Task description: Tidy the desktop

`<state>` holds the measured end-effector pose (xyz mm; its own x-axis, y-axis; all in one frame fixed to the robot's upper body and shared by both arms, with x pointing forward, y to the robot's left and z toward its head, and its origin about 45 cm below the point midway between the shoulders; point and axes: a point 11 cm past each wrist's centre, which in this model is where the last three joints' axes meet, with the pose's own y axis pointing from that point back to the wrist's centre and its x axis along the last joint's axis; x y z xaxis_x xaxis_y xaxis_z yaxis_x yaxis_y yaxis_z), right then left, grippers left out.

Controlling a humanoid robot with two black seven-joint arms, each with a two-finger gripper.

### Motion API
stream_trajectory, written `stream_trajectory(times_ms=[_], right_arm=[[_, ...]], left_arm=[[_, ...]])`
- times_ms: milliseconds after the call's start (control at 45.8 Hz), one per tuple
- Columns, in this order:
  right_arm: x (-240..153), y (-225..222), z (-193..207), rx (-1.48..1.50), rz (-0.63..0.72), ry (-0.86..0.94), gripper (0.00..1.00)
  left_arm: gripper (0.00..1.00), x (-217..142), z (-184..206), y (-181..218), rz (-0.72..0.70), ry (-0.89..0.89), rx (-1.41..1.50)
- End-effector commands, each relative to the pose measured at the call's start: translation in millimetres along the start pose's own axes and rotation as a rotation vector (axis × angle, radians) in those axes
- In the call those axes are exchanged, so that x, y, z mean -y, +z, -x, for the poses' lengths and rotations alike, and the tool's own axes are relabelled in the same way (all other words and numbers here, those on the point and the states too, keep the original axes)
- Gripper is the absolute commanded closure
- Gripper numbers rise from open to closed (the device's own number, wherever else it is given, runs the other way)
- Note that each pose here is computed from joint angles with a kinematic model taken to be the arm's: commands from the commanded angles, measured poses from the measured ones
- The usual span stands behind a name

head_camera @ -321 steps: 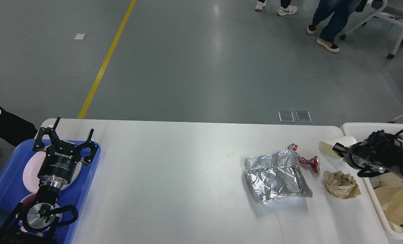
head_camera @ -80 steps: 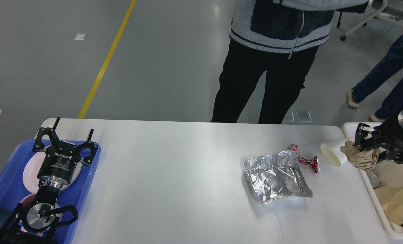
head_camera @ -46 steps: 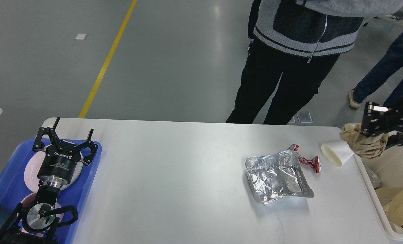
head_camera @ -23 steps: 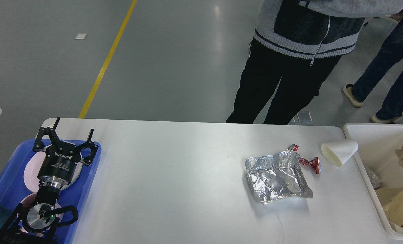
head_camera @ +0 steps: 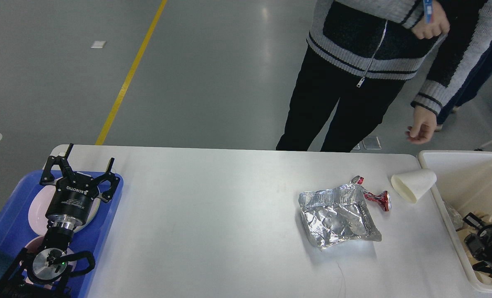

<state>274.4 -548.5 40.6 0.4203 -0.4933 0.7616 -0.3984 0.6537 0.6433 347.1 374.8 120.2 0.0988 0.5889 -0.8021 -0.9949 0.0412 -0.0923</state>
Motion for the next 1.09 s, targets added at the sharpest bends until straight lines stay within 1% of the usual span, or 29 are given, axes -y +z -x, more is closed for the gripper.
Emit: stream_trajectory(times_ms=[0, 175, 197, 219, 262, 284, 306, 328, 699, 918, 1027, 1071], right_arm=[[0, 9, 21, -0.012, 0.014, -0.008, 1.00], [0, 13, 17, -0.012, 0.021, 0.009, 1.00], [1, 14, 16, -0.012, 0.022, 0.012, 0.96], [1, 14, 16, -0.013, 0.022, 0.015, 0.77], [1, 13, 11, -0.007, 0.020, 0.034, 0.35], [1, 13, 7, -0.004, 0.020, 0.049, 0.17], [1, 13, 5, 0.000, 0.020, 0.063, 0.02], [1, 13, 4, 0.002, 0.022, 0.069, 0.00], [1, 12, 5, 0.000, 0.022, 0.056, 0.00], [1, 8, -15, 0.012, 0.020, 0.044, 0.00], [-2, 7, -33, 0.015, 0.026, -0.035, 0.00], [-6, 0, -46, 0.016, 0.015, -0.067, 0.00]], left_arm=[[0.04, 0, 0, 0, 0.001, 0.000, -0.002], [0.04, 0, 0, 1, 0.001, 0.000, 0.000], [0.04, 0, 0, 1, 0.001, 0.000, 0.000], [0.04, 0, 0, 0, 0.000, 0.000, 0.000], [0.04, 0, 0, 0, 0.000, 0.000, 0.001], [0.04, 0, 0, 0, 0.000, 0.000, 0.001], [0.04, 1, 0, 1, 0.001, -0.002, 0.001], [0.04, 0, 0, 0, 0.000, 0.001, 0.001], [0.04, 0, 0, 1, 0.001, 0.000, 0.000], [0.04, 0, 0, 1, 0.001, 0.000, 0.000], [0.04, 0, 0, 0, 0.001, 0.000, -0.002], [0.04, 1, 0, 1, 0.001, -0.002, 0.001]])
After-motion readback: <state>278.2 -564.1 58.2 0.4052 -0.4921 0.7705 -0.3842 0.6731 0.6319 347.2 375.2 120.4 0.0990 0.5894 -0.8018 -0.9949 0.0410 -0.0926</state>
